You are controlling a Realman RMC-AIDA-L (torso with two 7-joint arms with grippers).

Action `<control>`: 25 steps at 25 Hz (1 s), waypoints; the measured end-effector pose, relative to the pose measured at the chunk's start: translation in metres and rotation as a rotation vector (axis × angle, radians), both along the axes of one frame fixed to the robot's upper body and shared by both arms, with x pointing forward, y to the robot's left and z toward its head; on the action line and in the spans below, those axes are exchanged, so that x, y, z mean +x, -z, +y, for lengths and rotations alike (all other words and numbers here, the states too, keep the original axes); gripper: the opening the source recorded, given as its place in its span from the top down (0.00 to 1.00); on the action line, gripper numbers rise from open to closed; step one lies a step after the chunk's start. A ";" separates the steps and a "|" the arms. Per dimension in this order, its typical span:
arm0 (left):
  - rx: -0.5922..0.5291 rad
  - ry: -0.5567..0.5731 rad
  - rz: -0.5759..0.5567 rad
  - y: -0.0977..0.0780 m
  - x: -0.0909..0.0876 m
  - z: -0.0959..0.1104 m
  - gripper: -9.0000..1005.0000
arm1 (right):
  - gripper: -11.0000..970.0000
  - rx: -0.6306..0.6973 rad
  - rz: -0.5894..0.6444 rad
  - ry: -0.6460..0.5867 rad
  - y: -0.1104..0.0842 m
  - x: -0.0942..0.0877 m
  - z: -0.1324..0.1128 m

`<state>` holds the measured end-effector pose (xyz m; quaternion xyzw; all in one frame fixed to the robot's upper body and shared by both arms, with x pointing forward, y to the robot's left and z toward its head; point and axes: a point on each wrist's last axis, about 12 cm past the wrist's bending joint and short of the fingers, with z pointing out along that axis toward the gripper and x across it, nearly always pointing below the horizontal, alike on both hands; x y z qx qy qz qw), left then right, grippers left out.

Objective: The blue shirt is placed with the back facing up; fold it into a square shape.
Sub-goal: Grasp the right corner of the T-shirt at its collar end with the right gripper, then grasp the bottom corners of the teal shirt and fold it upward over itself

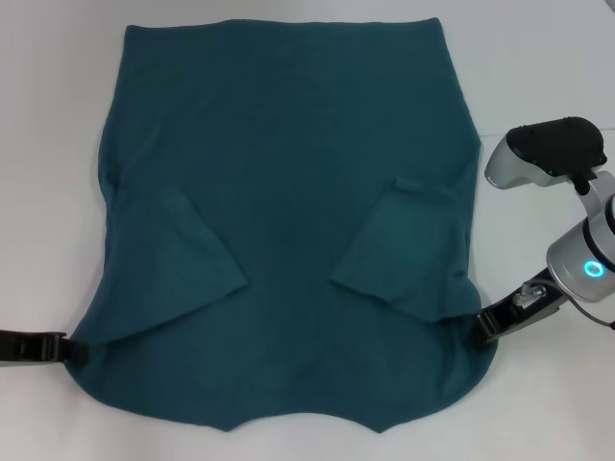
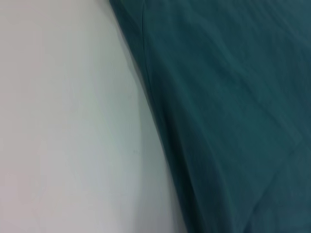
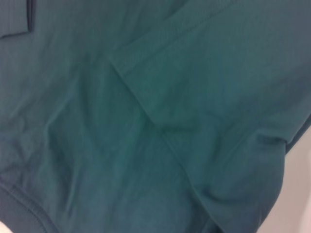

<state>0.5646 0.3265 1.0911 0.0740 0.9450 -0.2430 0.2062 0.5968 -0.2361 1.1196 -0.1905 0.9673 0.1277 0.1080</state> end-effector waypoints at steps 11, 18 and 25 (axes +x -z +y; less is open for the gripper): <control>-0.014 0.035 0.045 -0.001 -0.007 0.001 0.96 | 0.92 -0.014 0.041 -0.146 -0.014 -0.005 0.005; -0.004 0.109 0.190 -0.001 -0.024 0.005 0.96 | 0.92 -0.030 0.118 -0.297 -0.035 -0.017 0.009; -0.025 0.196 0.387 0.001 -0.051 0.005 0.96 | 0.92 -0.012 0.263 -0.457 -0.041 -0.038 0.015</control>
